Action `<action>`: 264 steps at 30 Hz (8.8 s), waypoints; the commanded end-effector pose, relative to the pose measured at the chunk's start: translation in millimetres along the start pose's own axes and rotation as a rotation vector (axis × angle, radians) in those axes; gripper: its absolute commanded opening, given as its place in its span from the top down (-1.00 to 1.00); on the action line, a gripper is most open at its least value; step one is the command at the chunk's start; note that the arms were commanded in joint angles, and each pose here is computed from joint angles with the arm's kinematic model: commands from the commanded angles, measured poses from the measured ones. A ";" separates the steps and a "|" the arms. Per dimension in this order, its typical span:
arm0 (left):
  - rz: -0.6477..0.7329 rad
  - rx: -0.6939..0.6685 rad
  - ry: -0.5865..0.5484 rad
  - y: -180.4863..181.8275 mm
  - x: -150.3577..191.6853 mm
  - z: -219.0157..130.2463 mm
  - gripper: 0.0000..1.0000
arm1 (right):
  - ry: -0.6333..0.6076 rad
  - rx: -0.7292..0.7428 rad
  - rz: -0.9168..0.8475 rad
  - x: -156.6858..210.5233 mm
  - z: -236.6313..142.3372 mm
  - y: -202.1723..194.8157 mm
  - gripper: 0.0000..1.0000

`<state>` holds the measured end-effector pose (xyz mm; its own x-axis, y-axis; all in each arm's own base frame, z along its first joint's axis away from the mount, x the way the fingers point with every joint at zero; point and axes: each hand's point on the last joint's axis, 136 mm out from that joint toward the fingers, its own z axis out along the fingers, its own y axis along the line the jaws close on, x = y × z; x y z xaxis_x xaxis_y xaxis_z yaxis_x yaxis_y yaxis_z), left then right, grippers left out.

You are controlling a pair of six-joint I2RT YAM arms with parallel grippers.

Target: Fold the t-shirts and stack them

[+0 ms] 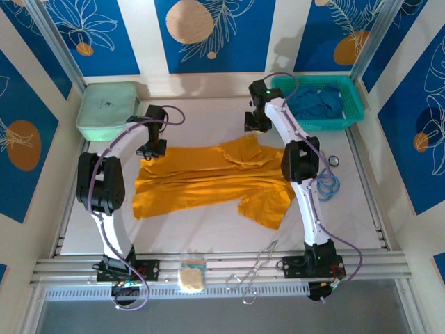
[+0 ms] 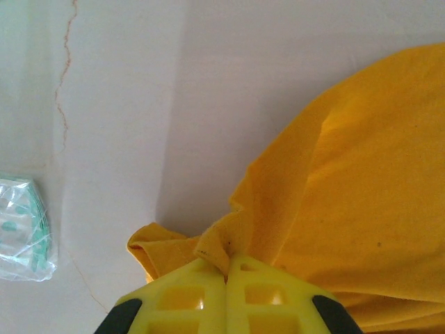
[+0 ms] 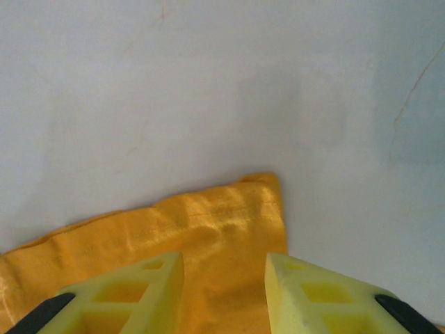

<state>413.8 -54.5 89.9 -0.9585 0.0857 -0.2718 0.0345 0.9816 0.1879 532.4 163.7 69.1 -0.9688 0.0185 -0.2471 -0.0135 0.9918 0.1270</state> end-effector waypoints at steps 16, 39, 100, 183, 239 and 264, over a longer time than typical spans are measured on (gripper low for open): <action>0.015 -0.005 -0.005 -6.0 -3.0 3.0 1.00 | 0.170 0.129 -0.052 42.8 84.2 -12.6 0.38; 0.014 -0.009 -0.031 -4.4 -5.1 -2.5 1.00 | 0.079 0.024 0.021 22.5 13.5 -6.6 0.29; -0.096 0.186 -0.981 78.9 27.6 -429.3 1.00 | -1.050 -0.168 -0.202 160.5 -548.4 -3.5 1.00; -0.110 -0.250 -0.625 92.5 -224.5 35.3 1.00 | -0.720 0.103 -0.200 -160.6 -112.5 -35.4 1.00; -0.133 -0.194 -0.353 97.1 -86.3 60.2 0.06 | -0.184 0.061 -0.057 81.9 -16.1 -44.0 0.65; -0.340 -0.118 -0.529 119.0 -50.5 -134.8 -0.99 | -0.168 -0.045 -0.229 29.3 -44.1 18.8 -0.05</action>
<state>452.4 40.4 252.4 -0.6111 -0.0526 -0.7898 -0.2904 0.9431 0.1619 491.8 169.4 147.1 -0.8369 -0.1355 -0.5303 -0.1916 0.9801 0.0520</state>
